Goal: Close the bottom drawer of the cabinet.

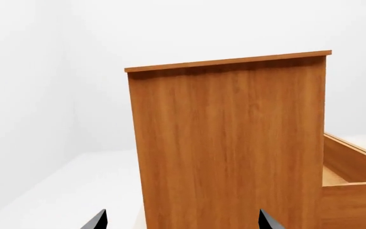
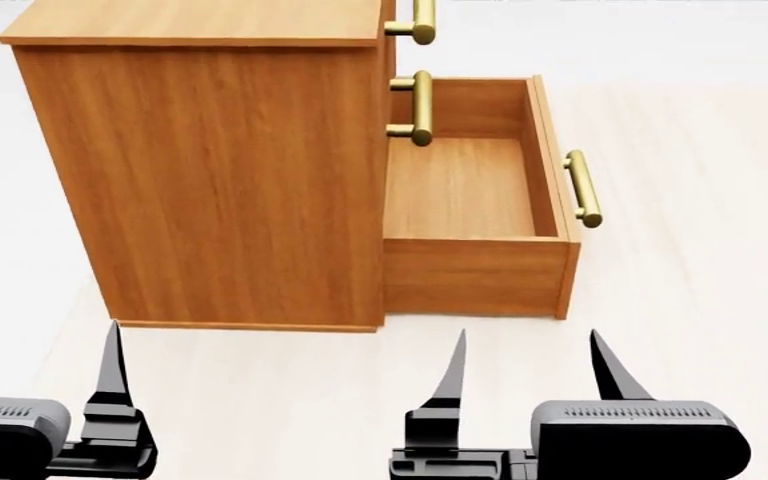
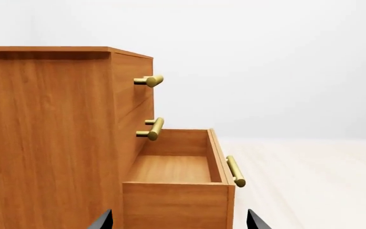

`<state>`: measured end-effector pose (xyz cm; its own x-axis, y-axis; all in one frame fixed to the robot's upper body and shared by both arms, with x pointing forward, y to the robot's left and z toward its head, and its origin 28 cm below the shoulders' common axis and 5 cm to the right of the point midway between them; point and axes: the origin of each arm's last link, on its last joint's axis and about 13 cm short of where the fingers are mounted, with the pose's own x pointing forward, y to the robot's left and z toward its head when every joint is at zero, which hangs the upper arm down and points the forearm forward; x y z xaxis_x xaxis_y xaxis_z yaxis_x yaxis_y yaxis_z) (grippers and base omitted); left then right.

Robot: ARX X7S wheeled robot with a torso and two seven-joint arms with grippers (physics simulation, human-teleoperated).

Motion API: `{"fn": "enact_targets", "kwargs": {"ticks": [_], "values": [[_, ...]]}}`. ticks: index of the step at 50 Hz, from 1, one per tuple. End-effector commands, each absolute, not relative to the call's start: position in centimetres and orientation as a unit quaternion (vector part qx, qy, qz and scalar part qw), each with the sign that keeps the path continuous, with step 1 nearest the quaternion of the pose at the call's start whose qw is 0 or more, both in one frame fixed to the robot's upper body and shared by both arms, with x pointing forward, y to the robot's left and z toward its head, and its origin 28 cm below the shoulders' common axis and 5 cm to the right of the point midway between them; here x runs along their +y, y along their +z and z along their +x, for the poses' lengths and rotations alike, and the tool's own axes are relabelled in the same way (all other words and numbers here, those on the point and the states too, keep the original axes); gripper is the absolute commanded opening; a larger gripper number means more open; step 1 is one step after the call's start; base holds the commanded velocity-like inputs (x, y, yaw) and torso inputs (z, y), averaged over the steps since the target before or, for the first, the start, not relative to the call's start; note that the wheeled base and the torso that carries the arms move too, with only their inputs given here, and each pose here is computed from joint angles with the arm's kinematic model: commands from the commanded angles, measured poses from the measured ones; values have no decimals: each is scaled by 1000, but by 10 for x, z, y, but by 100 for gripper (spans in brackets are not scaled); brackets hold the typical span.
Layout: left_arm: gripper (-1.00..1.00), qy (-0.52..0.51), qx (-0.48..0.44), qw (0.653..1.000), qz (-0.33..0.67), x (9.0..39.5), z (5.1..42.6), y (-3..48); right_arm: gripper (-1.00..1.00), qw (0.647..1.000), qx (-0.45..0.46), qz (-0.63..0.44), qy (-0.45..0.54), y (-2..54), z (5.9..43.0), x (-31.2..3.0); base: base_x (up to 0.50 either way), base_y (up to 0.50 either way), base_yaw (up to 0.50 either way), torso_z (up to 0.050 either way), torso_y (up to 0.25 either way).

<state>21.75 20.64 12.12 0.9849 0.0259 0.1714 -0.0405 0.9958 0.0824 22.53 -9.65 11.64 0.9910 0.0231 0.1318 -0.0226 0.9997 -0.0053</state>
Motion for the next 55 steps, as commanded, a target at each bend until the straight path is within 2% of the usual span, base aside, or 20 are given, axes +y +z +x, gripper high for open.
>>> {"fn": "enact_targets", "kwargs": {"ticks": [1, 26, 37, 40, 42, 47, 55], "values": [[100, 18, -86, 995, 43, 207, 217, 122, 100, 998, -67, -2, 16, 118, 225, -96, 500, 0, 0, 0, 0], [100, 23, -84, 996, 37, 207, 217, 120, 100, 998, -61, -31, -2, 115, 227, -96, 500, 0, 0, 0, 1], [100, 24, -83, 996, 35, 207, 216, 120, 100, 996, -59, -63, -15, 126, 224, -97, 0, 0, 0, 0, 0], [100, 24, -84, 996, 33, 208, 216, 120, 100, 995, -79, -66, -10, 148, 219, -99, 0, 0, 0, 0, 0], [100, 25, -84, 996, 33, 208, 216, 120, 100, 992, -80, -89, -41, 159, 219, -102, 0, 0, 0, 0, 0], [100, 24, -84, 996, 31, 208, 215, 119, 100, 989, -112, -92, -38, 198, 217, -116, 0, 0, 0, 0, 0], [100, 26, -83, 996, 30, 209, 215, 119, 100, 984, -112, -122, -64, 204, 229, -146, 0, 0, 0, 0, 0]]}}
